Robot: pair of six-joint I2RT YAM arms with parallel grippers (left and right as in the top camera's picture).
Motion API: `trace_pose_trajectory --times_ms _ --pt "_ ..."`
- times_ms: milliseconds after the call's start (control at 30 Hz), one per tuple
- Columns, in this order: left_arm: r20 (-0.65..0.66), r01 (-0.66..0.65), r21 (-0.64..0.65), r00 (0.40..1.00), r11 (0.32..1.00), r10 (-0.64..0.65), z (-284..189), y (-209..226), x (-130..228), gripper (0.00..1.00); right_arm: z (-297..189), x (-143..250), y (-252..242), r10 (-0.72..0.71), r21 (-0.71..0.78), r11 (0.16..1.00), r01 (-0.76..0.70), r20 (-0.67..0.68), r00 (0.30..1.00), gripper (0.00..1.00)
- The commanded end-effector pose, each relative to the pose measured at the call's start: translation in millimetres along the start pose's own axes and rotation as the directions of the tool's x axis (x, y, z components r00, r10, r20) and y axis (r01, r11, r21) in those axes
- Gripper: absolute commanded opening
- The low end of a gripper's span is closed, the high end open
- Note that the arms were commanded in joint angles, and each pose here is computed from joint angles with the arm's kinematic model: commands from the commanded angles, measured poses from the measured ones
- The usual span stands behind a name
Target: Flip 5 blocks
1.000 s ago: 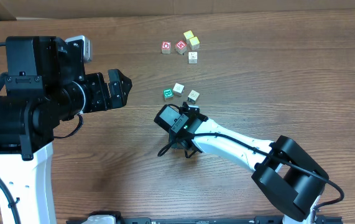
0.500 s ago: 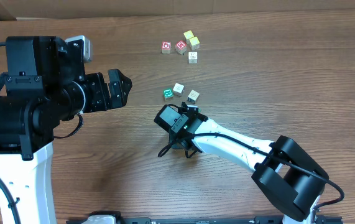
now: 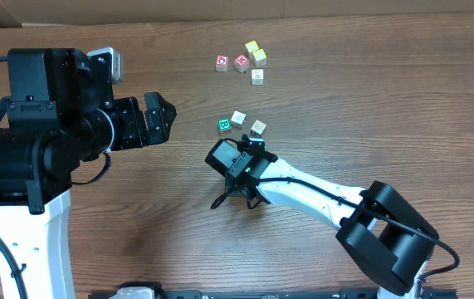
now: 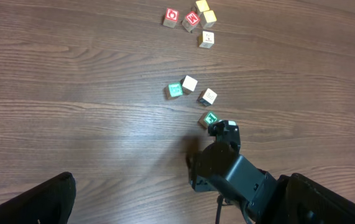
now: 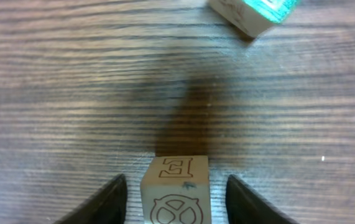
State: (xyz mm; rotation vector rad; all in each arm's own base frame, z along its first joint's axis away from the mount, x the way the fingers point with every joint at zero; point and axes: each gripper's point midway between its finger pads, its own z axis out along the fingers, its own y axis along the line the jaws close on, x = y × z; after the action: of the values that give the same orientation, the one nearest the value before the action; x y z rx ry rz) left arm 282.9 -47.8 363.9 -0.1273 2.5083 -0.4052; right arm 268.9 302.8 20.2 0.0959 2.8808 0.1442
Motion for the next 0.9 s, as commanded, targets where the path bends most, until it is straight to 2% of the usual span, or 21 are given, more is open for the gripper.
trace_pose_trajectory --times_ms 0,133,233,433,500,567,700,867 --pt "0.025 -0.013 0.005 1.0 1.0 0.013 -6.6 -1.4 -3.7 1.0 -5.9 -10.2 7.2 -0.005 -0.015 1.0 0.006 0.036 0.999 0.61" --pt "0.025 -0.014 0.006 1.0 1.0 0.013 -6.6 -1.5 -3.8 1.0 -15.1 -29.0 13.0 -0.066 -0.037 0.997 0.069 0.066 0.996 0.63" --pt "0.025 -0.013 0.005 1.0 1.0 0.013 -6.6 -1.4 -3.7 1.0 -28.5 -56.5 14.1 -0.049 -0.057 0.997 0.055 0.092 0.995 0.63" --pt "0.025 -0.014 0.005 1.0 1.0 0.013 -6.6 -1.4 -3.8 1.0 -43.7 -112.8 -16.2 0.057 -0.05 0.997 -0.051 0.134 0.989 0.63" --pt "0.025 -0.013 0.005 1.0 1.0 0.013 -6.6 -1.4 -3.7 1.0 -40.9 -120.8 -29.8 0.088 -0.036 0.996 -0.084 0.133 0.987 0.63" --pt "0.025 -0.014 0.005 1.0 1.0 0.013 -6.6 -1.4 -3.8 1.0 -35.4 -126.5 -47.1 0.115 -0.014 0.993 -0.114 0.126 0.985 0.68" --pt "0.025 -0.014 0.006 1.0 1.0 0.013 -6.6 -1.5 -3.8 1.0 -26.1 -116.5 -41.5 -0.034 -0.077 0.996 0.037 0.048 0.998 0.72" --pt "0.025 -0.013 0.005 1.0 1.0 0.013 -6.6 -1.4 -3.7 1.0 -13.3 -102.7 -31.4 -0.271 -0.126 0.955 0.27 0.006 0.962 0.72"
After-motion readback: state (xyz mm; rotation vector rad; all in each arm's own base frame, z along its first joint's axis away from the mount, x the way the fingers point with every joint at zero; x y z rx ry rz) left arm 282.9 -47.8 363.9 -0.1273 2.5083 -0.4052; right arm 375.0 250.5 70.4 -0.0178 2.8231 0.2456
